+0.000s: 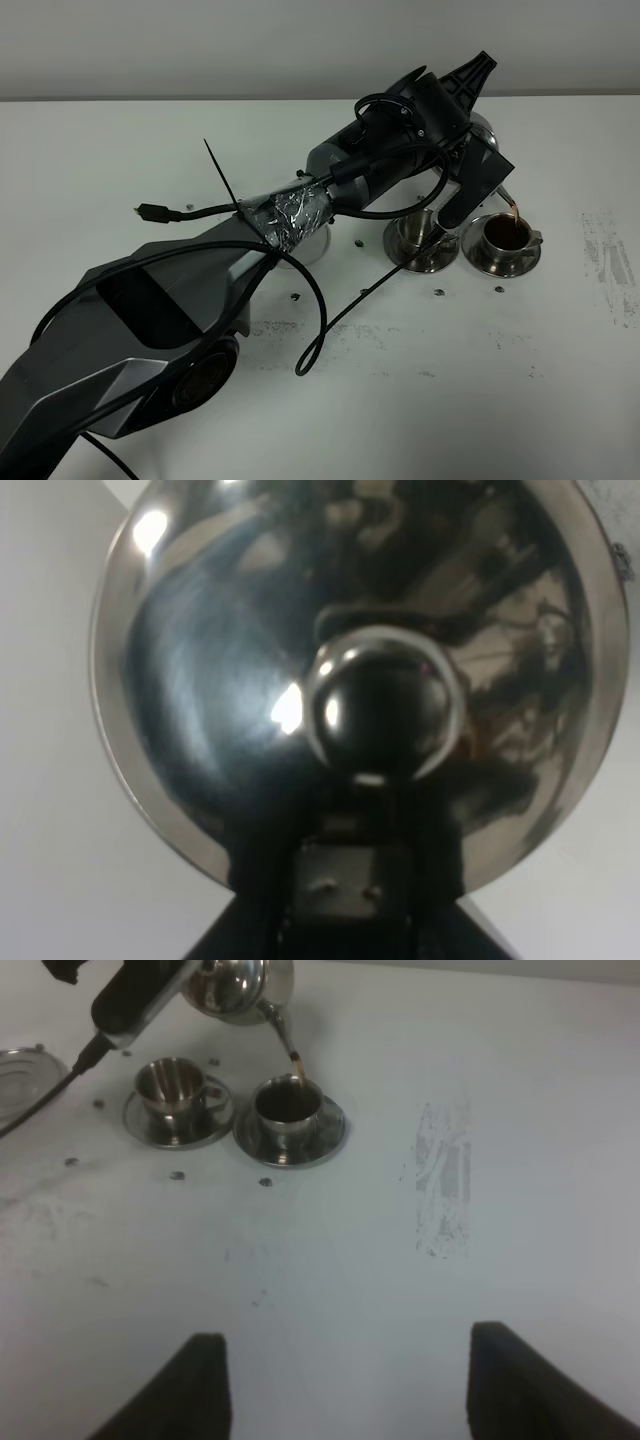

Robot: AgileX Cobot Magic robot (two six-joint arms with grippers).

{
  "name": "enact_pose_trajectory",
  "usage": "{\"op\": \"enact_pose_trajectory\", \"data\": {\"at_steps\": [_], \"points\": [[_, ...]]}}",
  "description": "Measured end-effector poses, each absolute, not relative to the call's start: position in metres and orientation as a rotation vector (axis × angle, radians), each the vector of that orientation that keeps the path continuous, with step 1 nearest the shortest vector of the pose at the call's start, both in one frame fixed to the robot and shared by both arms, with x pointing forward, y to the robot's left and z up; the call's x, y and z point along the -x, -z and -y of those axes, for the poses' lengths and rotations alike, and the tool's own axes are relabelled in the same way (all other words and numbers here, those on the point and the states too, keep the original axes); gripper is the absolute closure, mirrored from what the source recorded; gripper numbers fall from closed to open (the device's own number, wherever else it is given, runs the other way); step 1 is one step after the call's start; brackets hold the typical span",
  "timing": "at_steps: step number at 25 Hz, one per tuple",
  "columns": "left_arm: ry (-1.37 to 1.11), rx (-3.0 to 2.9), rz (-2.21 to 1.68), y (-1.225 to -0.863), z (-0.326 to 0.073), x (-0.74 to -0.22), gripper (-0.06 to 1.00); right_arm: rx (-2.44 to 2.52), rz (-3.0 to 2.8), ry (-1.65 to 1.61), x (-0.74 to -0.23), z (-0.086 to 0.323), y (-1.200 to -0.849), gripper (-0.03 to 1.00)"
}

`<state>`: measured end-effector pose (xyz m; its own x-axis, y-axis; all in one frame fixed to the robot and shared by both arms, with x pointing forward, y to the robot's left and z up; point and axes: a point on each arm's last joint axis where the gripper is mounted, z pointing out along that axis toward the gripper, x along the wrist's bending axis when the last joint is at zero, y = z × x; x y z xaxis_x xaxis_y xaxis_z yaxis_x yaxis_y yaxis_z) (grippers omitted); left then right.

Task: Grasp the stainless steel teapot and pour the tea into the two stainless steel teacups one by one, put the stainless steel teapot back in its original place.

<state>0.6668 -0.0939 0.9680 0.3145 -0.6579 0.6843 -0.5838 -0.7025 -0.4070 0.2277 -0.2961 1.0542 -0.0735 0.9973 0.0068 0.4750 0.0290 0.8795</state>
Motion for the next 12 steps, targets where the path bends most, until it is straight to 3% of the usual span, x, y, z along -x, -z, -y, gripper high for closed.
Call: {"op": "enact_pose_trajectory", "data": {"at_steps": [12], "points": [[1.329,2.680,-1.058,-0.9671,0.0861,-0.6718,0.76,-1.520,-1.630,-0.978,-0.2277,0.2961,-1.0542,0.47]]}}
